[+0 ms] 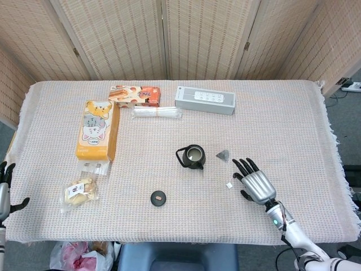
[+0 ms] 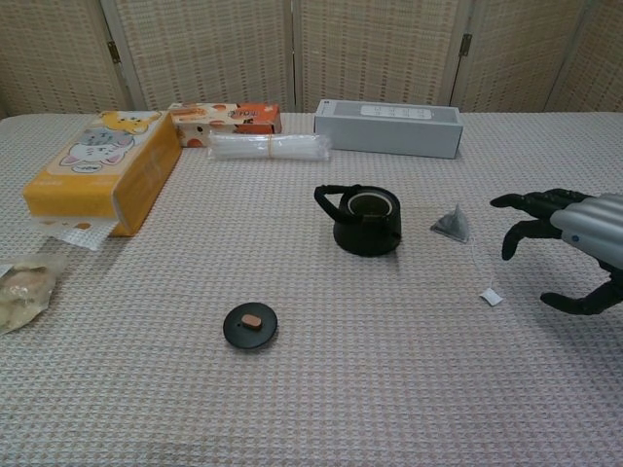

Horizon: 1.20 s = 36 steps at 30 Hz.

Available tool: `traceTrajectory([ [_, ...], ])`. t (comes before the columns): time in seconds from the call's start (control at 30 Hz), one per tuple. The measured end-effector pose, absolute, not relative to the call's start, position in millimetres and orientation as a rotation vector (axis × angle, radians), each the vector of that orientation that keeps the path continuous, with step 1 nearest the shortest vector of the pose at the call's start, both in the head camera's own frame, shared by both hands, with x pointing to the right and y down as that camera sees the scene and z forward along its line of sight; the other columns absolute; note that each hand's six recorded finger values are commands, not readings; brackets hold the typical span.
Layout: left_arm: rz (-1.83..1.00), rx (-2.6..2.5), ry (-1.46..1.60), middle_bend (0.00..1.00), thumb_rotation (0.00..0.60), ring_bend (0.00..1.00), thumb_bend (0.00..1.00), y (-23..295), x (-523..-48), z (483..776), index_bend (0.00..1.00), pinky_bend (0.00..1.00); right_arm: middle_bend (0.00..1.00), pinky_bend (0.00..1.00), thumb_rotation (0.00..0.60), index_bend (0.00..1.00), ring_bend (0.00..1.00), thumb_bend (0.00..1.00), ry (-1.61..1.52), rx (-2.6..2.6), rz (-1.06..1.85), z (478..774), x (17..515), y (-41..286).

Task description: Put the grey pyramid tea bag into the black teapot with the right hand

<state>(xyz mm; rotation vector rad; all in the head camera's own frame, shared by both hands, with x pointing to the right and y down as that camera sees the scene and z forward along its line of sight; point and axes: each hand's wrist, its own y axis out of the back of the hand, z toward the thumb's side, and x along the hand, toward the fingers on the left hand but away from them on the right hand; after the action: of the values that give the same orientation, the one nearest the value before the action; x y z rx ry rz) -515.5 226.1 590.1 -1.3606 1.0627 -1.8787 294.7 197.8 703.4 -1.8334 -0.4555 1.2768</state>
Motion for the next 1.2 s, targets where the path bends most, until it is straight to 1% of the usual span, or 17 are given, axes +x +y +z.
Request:
traceTrajectory([
  [0.23, -1.886, -1.369, 1.060, 0.00, 0.600, 0.02, 0.25, 226, -516, 591, 0.01, 0.27, 0.00, 0.00, 0.600, 0.40, 0.00, 0.26, -0.441, -1.857, 1.263, 719, 283, 205],
  [0.4, -1.886, -1.380, 1.066, 0.00, 0.600, 0.02, 0.25, 226, -517, 591, 0.01, 0.27, 0.00, 0.00, 0.600, 0.43, 0.00, 0.27, -0.450, -1.867, 1.269, 726, 278, 202],
  [0.7, -1.897, -1.396, 1.052, 0.00, 0.600, 0.02, 0.25, 226, -517, 594, 0.01, 0.27, 0.00, 0.00, 0.600, 0.43, 0.00, 0.28, -0.462, -1.866, 1.286, 732, 276, 195],
  [1.2, -1.902, -1.406, 1.058, 0.00, 0.600, 0.02, 0.25, 225, -519, 593, 0.01, 0.27, 0.00, 0.00, 0.600, 0.44, 0.00, 0.28, -0.431, -1.887, 1.293, 740, 267, 195],
])
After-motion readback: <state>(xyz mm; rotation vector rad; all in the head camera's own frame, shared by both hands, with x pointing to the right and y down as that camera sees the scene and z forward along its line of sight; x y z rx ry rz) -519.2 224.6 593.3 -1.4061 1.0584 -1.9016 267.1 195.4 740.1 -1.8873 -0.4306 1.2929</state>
